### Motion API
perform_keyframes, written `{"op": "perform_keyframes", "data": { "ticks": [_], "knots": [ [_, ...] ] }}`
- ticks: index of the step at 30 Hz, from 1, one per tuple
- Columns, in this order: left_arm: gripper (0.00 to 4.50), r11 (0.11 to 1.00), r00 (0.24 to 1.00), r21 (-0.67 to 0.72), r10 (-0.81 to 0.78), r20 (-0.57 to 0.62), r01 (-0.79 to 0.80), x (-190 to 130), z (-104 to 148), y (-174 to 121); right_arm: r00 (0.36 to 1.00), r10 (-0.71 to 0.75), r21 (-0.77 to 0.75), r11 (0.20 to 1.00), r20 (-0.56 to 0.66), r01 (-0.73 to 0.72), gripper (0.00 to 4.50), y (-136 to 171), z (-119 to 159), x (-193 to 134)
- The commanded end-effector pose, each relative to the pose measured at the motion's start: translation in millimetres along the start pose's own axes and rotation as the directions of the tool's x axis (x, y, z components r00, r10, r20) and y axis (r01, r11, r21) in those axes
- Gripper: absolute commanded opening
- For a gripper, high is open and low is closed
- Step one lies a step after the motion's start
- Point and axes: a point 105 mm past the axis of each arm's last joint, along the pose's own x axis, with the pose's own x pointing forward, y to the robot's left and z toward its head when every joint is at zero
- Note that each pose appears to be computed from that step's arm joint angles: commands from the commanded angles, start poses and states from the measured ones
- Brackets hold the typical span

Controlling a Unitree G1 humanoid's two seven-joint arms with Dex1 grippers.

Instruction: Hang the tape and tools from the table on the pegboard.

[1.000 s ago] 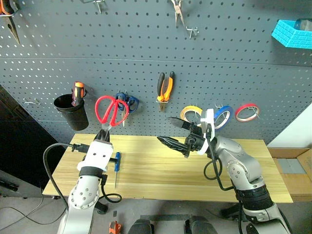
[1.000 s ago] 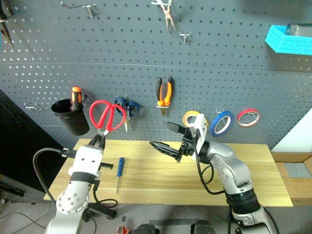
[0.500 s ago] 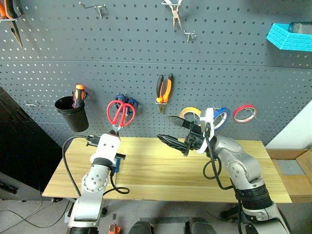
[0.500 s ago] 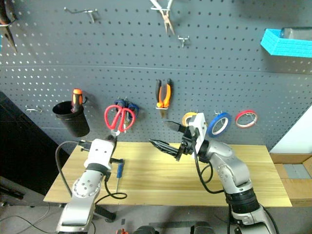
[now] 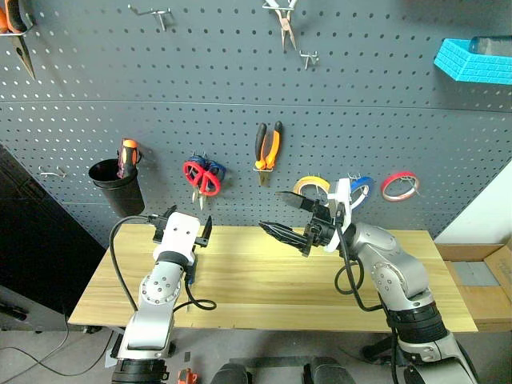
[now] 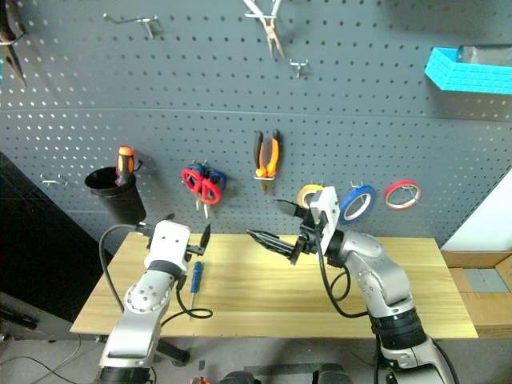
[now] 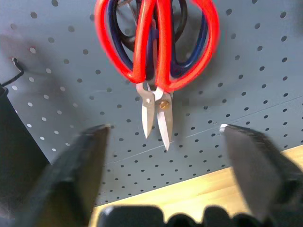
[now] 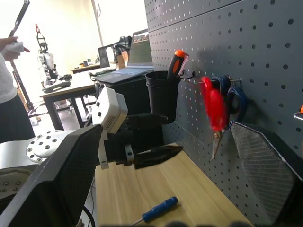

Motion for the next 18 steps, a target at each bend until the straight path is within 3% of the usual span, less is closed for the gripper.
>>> {"op": "perform_keyframes", "data": {
  "ticks": [1,4,7,18],
  "knots": [
    [4.49,0.997,0.993,-0.078,-0.021,-0.118,0.012,-4.7,-32.1,-12.4,1.0,0.023,-0.069,0.997,-0.015,-0.024,4.5,1.4,0.9,3.1],
    [4.49,0.984,0.97,-0.167,0.016,-0.243,-0.059,-14.2,-65.4,-11.9,0.989,0.017,-0.169,0.985,-0.144,-0.041,4.5,0.2,-23.5,7.8],
    [4.49,0.968,0.942,-0.209,0.061,-0.331,-0.136,-20.9,-87.3,-2.8,0.984,0.046,-0.198,0.977,-0.171,-0.08,4.5,4.2,-32.3,16.0],
    [4.49,0.95,0.911,-0.282,0.007,-0.412,-0.135,2.6,-114.8,7.7,0.969,0.144,-0.22,0.957,-0.201,-0.188,4.5,24.0,-35.0,44.1]
  ]
}}
